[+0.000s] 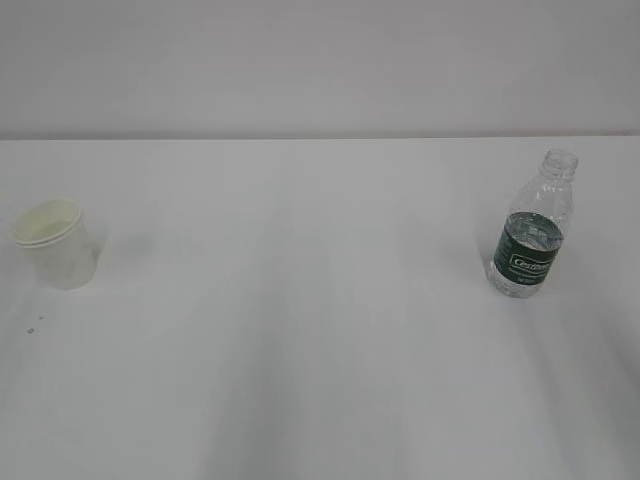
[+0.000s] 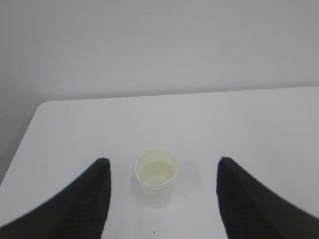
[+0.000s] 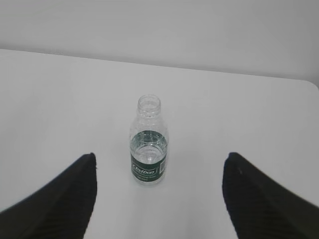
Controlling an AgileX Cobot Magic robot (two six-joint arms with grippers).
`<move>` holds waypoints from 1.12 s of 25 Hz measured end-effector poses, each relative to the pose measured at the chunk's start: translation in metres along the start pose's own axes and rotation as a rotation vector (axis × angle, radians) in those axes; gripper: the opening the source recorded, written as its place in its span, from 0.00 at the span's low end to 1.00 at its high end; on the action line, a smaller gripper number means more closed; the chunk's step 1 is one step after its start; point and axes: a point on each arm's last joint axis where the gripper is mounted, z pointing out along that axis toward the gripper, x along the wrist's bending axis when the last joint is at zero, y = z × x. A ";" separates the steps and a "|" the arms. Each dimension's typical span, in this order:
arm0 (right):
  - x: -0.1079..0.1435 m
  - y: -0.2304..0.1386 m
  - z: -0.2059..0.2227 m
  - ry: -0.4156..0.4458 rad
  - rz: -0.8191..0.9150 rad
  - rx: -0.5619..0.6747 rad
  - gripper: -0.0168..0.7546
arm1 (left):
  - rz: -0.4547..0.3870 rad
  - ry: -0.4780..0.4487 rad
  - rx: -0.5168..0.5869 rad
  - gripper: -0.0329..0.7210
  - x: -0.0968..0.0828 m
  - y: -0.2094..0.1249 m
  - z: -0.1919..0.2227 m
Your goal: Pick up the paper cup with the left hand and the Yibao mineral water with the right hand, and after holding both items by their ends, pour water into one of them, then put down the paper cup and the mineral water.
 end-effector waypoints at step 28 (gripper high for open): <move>0.001 -0.016 -0.018 0.006 0.001 0.158 0.79 | 0.002 -0.005 0.116 0.66 -0.001 -0.004 -0.015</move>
